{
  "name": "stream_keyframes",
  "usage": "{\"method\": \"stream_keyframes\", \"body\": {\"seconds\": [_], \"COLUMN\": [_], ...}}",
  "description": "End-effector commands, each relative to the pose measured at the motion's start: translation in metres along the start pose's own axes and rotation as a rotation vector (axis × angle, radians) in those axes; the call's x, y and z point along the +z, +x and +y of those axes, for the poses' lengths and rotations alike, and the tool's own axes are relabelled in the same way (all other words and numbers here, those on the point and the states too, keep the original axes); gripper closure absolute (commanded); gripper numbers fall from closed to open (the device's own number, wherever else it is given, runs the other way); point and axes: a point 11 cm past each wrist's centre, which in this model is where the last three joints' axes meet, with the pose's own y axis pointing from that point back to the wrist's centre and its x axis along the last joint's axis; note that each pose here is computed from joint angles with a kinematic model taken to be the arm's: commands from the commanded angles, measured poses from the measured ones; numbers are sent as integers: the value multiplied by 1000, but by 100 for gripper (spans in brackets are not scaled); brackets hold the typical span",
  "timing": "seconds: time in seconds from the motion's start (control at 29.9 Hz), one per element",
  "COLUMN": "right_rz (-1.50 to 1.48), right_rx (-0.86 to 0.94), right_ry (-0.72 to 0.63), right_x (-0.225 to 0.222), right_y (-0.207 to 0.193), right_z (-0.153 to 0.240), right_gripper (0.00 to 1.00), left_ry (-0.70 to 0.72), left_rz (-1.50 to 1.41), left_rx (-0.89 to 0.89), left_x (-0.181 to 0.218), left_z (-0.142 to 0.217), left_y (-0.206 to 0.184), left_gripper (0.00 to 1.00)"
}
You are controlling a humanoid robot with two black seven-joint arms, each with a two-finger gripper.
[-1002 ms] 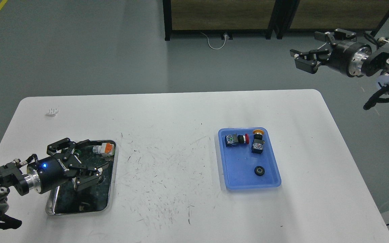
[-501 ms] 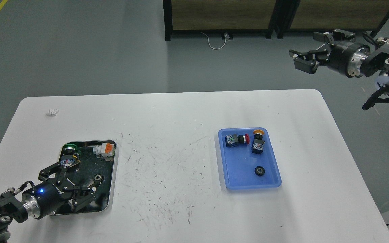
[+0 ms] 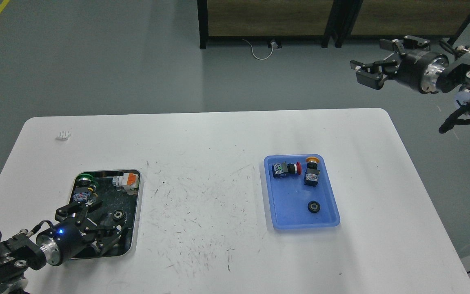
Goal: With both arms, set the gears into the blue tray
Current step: 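Reach the left gripper onto another black gear on the green board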
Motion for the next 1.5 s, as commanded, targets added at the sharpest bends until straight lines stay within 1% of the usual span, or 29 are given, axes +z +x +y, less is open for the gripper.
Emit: {"method": "stream_keyframes", "body": {"seconds": [0.0,0.3,0.53,0.94,1.0,1.27,1.47], "right_rz": [0,0,0,3,3,4,5], "right_rx": [3,6,11,14,15,20,23], "right_ry": [1,0,-1,4,5,5,6], "right_x": [0,0,0,-3,-3,-3,-4], "right_y": [0,2,3,5,5,6,7], "right_z": [0,1,1,2,2,2,2], "right_gripper": [9,9,9,9,9,9,9], "left_ry": [4,12,15,20,20,27,33], "left_rz": [0,4,8,11,11,15,15], "left_rx": [6,15,9,-2,-9,-28,-32], "left_x": [2,-1,-2,-2,-2,-2,-1], "left_z": [-6,-13,-13,-13,-13,-12,-11], "left_y": [0,1,0,-3,-4,-4,-3], "left_gripper": [18,19,34,46,50,75,82]}}
